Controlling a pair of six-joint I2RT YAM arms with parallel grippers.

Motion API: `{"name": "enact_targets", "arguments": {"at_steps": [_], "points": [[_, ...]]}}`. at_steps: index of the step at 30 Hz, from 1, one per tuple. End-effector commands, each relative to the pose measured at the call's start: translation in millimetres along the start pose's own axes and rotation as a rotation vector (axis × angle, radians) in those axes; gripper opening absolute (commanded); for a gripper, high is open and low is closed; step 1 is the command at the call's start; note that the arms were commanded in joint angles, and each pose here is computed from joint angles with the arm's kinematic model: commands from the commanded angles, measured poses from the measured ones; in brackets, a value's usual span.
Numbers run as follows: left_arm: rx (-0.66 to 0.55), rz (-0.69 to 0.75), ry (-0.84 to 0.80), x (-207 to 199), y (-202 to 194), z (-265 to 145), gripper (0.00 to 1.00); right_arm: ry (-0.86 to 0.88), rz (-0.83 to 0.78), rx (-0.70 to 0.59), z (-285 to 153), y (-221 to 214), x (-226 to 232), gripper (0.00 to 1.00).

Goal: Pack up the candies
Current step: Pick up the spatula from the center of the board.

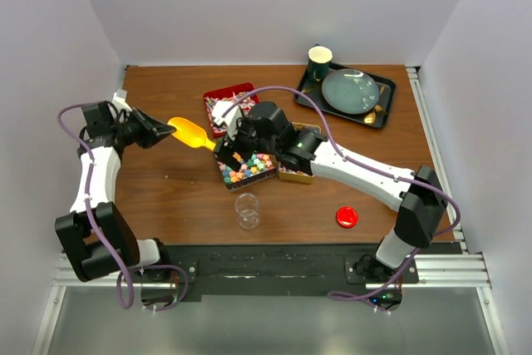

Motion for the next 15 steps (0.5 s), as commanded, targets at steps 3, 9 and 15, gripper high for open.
{"name": "enact_targets", "arguments": {"at_steps": [3, 9, 15], "points": [[0.003, -0.080, -0.062, -11.3, -3.6, -3.2, 0.00, -0.053, -0.068, -0.077, 10.7, 14.9, -3.4, 0.80], [0.016, -0.100, -0.069, -10.7, -7.3, -3.6, 0.00, -0.098, -0.097, -0.050, 33.4, 7.0, -13.7, 0.75], [0.018, -0.116, -0.085, -12.3, -3.6, -2.0, 0.00, -0.100, -0.092, -0.030, 41.6, -0.9, -15.0, 0.70]]}}
Point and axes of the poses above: each gripper's point midway between its finger pads, its own z axis out along the fingers, its own x axis along the line the jaws close on, y = z × x, the point moved 2 cm from there along -z, back along the fingers, and after that the axes turned 7 degrees about z, right-handed, at the moved point
